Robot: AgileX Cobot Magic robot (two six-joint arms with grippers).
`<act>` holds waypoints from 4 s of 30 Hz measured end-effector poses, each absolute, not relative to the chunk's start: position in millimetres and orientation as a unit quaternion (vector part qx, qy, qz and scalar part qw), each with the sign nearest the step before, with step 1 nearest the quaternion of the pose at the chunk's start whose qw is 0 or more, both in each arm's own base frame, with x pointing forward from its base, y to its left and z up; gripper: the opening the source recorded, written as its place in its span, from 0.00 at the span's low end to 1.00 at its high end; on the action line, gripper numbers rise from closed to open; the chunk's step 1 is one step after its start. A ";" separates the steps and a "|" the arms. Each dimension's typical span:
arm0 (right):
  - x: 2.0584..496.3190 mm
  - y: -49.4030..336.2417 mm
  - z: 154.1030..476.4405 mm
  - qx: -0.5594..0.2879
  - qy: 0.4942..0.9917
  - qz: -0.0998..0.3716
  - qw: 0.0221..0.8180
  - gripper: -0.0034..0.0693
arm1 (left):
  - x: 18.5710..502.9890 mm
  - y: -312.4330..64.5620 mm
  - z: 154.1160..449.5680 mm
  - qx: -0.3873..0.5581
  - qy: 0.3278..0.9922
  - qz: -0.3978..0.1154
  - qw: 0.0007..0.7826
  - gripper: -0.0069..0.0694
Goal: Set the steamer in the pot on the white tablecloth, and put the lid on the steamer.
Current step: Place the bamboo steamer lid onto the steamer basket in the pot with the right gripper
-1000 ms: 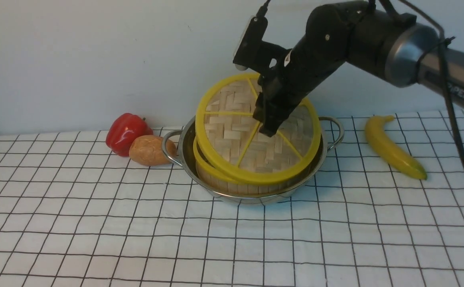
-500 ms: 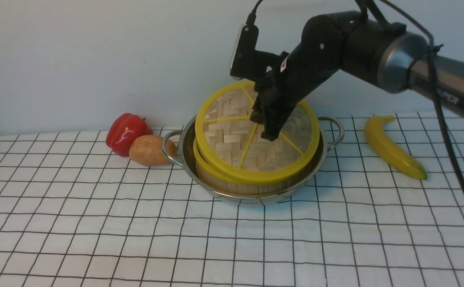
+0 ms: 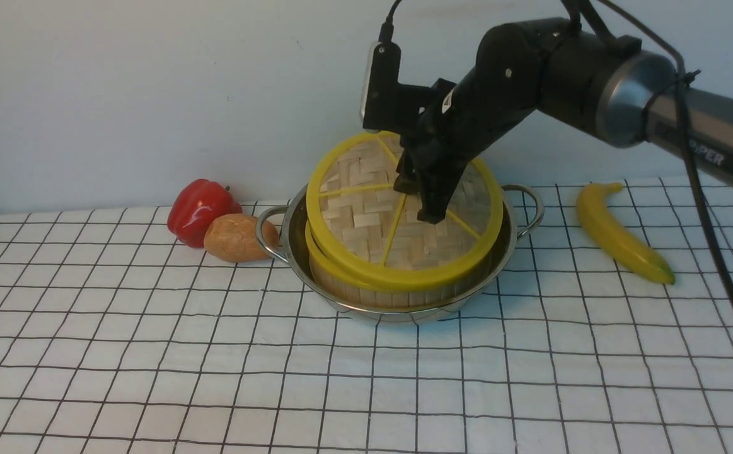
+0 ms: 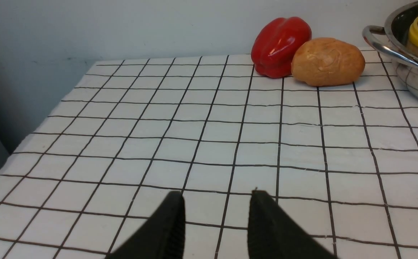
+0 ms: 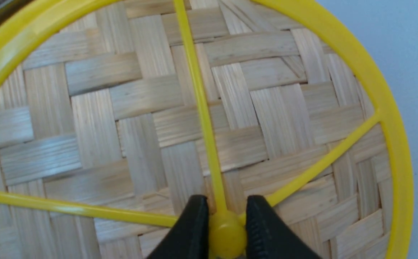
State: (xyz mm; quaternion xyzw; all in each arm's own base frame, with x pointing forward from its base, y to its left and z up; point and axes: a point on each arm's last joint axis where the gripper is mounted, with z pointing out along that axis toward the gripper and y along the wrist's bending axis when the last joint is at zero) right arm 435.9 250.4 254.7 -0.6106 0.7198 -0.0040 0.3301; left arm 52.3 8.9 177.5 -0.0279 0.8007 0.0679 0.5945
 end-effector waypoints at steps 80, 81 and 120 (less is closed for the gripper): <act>451.8 252.5 229.7 -0.701 0.618 -0.029 0.355 0.25 | 52.3 8.9 177.5 -0.028 0.801 0.068 0.594 0.41; 451.8 252.5 229.7 -0.701 0.618 -0.029 0.355 0.25 | 52.3 8.9 177.5 -0.028 0.801 0.068 0.594 0.41; 453.3 255.6 230.3 -0.671 0.639 -0.009 0.377 0.25 | 52.3 8.9 177.5 -0.028 0.801 0.068 0.594 0.41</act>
